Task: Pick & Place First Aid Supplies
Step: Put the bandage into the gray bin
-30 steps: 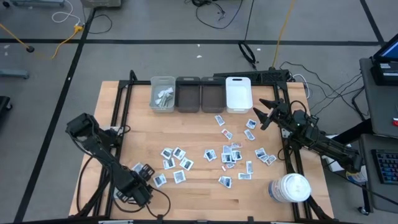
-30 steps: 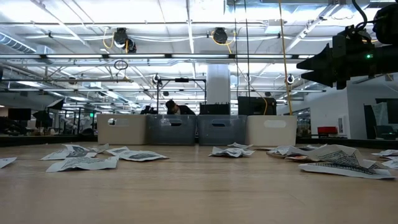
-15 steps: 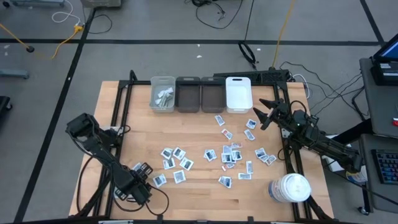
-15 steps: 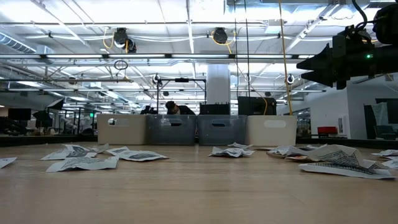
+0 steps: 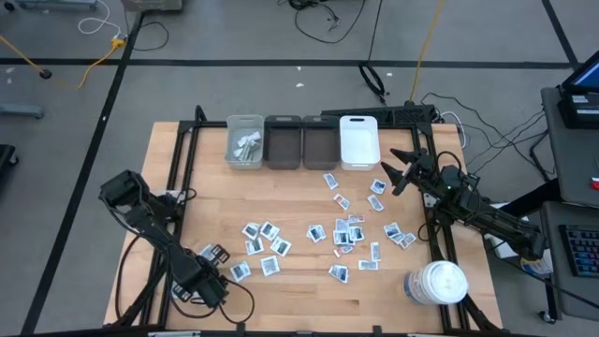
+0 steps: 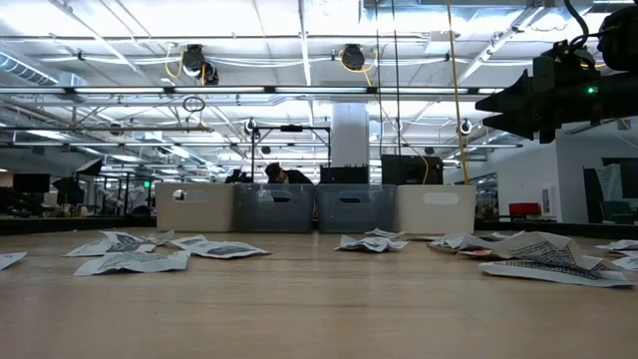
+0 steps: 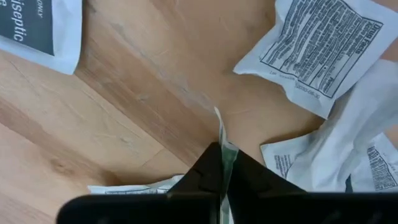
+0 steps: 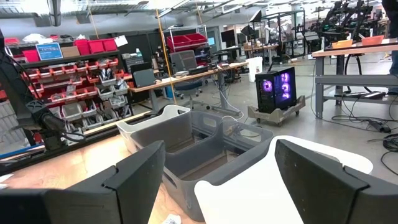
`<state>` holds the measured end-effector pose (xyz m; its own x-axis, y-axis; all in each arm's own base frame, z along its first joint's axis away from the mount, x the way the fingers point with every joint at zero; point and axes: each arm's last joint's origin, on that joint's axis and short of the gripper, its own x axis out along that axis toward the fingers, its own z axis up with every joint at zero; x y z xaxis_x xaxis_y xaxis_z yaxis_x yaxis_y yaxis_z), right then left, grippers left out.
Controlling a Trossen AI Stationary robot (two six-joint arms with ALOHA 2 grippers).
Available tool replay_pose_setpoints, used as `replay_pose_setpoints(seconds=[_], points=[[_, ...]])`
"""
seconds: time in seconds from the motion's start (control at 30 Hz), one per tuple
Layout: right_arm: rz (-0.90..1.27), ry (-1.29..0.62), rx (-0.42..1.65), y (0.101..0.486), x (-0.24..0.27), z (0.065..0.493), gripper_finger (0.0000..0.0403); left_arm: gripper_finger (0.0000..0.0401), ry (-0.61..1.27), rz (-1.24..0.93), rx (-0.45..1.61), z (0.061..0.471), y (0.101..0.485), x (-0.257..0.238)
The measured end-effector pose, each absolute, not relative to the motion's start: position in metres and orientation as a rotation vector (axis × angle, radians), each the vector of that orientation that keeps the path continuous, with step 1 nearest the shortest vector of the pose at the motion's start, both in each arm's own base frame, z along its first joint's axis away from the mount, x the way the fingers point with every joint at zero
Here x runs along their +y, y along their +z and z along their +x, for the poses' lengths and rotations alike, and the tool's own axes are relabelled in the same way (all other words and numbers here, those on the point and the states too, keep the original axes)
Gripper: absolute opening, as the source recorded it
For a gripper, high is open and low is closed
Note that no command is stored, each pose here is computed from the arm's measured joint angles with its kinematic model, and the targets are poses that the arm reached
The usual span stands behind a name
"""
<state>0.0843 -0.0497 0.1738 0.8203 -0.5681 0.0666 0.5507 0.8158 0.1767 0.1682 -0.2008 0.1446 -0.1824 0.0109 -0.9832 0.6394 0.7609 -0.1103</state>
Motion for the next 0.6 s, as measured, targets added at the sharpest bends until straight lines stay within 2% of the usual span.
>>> replay_pose_setpoints(seconds=[0.23,0.6], points=[[0.152,-0.598,-0.118,0.174,-0.050,0.084,0.0297,0.0005,-0.611,0.499,1.711,0.168,0.152,-0.197],[0.152,-0.598,-0.118,0.174,-0.050,0.084,0.0297,0.0004,-0.592,0.343,1.558,0.172,0.226,-0.170]])
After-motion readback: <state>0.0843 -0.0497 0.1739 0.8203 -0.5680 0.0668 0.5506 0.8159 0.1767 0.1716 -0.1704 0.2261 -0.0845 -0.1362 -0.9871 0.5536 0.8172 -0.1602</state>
